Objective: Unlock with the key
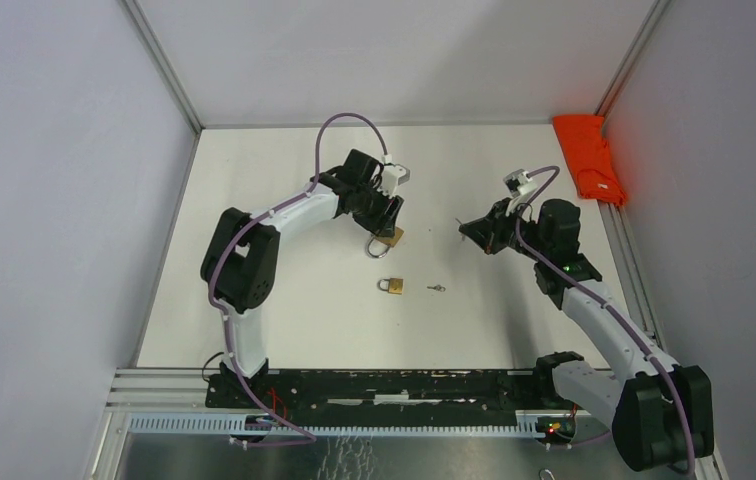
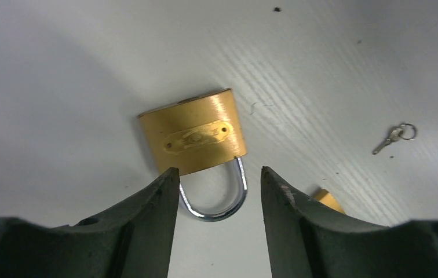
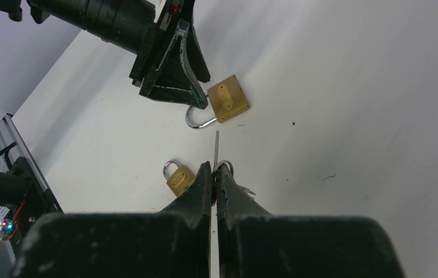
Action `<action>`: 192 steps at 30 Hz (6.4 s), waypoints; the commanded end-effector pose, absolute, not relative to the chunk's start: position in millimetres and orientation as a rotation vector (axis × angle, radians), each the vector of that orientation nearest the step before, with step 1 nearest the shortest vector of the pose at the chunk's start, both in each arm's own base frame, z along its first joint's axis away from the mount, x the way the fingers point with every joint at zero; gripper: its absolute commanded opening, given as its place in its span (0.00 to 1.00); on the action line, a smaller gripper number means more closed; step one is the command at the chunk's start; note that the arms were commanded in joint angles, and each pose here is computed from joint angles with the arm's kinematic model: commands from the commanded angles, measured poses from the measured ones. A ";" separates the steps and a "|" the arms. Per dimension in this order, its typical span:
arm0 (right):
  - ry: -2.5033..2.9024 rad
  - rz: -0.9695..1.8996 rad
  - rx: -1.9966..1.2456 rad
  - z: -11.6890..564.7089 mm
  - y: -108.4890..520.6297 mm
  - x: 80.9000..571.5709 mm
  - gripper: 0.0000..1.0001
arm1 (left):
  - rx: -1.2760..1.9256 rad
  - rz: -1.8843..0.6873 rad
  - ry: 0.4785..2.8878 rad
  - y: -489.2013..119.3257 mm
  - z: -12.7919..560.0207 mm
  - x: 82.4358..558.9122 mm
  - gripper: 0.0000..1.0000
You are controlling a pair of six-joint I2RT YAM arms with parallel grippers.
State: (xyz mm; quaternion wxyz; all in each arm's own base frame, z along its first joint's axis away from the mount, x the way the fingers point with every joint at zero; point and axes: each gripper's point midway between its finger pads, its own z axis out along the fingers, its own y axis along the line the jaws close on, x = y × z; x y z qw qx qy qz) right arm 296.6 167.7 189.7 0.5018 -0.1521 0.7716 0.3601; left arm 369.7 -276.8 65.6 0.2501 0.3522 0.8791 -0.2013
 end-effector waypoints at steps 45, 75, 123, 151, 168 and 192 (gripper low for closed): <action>1.750 0.870 -0.408 213.0 168.0 285.8 0.00 | 0.879 -0.105 2.762 -249.9 -47.2 340.3 0.77; 1.833 0.968 -0.395 202.7 178.0 288.7 0.00 | 1.266 0.000 2.159 -248.4 142.9 356.8 0.02; 2.048 1.194 -0.697 209.4 257.4 239.7 0.00 | 1.636 0.313 1.160 -300.0 243.7 226.4 0.02; 1.988 1.314 -0.713 221.7 272.3 183.8 0.00 | 1.553 0.257 1.206 -303.1 257.2 227.1 0.02; 1.965 1.246 -0.686 228.3 280.0 206.4 0.00 | 1.534 0.242 1.222 -299.7 262.9 225.4 0.02; 1.941 1.273 -0.716 235.5 288.4 200.9 0.00 | 1.549 0.241 1.234 -298.9 260.1 224.2 0.02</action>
